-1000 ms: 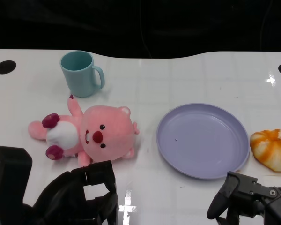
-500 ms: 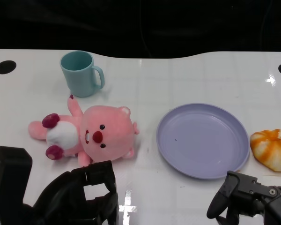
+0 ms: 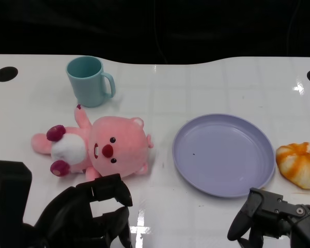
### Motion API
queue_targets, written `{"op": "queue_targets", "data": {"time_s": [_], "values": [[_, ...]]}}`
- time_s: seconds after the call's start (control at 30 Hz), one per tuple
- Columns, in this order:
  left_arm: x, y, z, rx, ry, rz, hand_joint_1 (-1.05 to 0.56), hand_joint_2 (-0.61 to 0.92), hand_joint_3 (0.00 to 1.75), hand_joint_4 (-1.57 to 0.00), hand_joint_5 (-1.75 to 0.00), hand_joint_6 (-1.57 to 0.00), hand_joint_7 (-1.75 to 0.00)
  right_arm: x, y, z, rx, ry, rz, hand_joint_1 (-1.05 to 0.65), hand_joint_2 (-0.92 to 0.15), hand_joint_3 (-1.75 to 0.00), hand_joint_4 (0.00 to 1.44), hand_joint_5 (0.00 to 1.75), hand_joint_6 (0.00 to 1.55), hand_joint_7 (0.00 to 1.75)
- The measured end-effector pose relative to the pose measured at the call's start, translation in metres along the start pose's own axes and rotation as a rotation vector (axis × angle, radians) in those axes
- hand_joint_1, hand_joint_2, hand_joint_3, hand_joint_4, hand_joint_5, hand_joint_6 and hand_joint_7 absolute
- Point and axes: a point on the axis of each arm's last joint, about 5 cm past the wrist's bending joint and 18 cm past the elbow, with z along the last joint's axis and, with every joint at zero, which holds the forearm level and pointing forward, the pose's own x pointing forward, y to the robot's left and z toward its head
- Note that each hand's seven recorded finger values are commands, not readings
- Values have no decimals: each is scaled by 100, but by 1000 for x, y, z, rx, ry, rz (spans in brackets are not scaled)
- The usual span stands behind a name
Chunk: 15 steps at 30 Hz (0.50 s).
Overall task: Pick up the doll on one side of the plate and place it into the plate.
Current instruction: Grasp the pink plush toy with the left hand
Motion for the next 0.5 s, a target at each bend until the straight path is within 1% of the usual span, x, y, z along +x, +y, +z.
{"op": "queue_targets", "data": {"time_s": [0.03, 0.07, 0.13, 0.17, 0.2, 0.27, 0.33, 0.37, 0.4, 0.5], "values": [[0, 0, 1, 10, -8, 7, -23, 41, 127, -67, -150, -72, -114, 0, 0, 0, 0, -1, 0, -18, -62, -93, 63, 168, 56, 138], [-1, -1, 3, 23, -22, 10, -27, 46, 114, -64, -146, -68, -108, 0, 0, 0, -1, -1, 1, -19, -62, -93, 63, 167, 56, 138], [-1, -2, 6, 55, -52, 15, -31, 52, 100, -61, -141, -65, -103, 1, 0, 0, -2, -2, 1, -19, -62, -94, 64, 167, 57, 138], [-1, -2, 8, 78, -65, 22, -34, 59, 83, -58, -135, -61, -94, 1, 0, 0, -2, -1, 1, -20, -62, -93, 64, 167, 57, 138], [-2, -3, 10, 104, -83, 30, -36, 66, 69, -56, -131, -60, -87, 1, 0, -1, -1, 1, 1, -20, -62, -93, 64, 167, 57, 138], [-3, -4, 14, 168, -113, 45, -39, 77, 47, -53, -123, -57, -74, 1, 0, -1, -1, 2, 1, -21, -62, -93, 64, 167, 57, 138], [-5, -6, 18, 225, -139, 67, -40, 85, 32, -50, -117, -55, -63, 1, 0, -1, -2, 1, 1, -21, -63, -92, 64, 168, 57, 138], [-6, -7, 21, 264, -156, 79, -40, 89, 25, -46, -114, -53, -58, 1, 0, -1, -2, 1, 1, -20, -63, -91, 64, 168, 57, 138], [-7, -7, 24, 300, -173, 88, -40, 91, 23, -44, -112, -52, -56, 2, 0, -1, -3, 0, 1, -20, -63, -91, 64, 168, 57, 138], [-8, -7, 32, 430, -213, 119, -44, 92, 21, -37, -106, -46, -51, 2, -1, -1, -3, -1, 1, -20, -64, -91, 63, 168, 57, 138]]}}
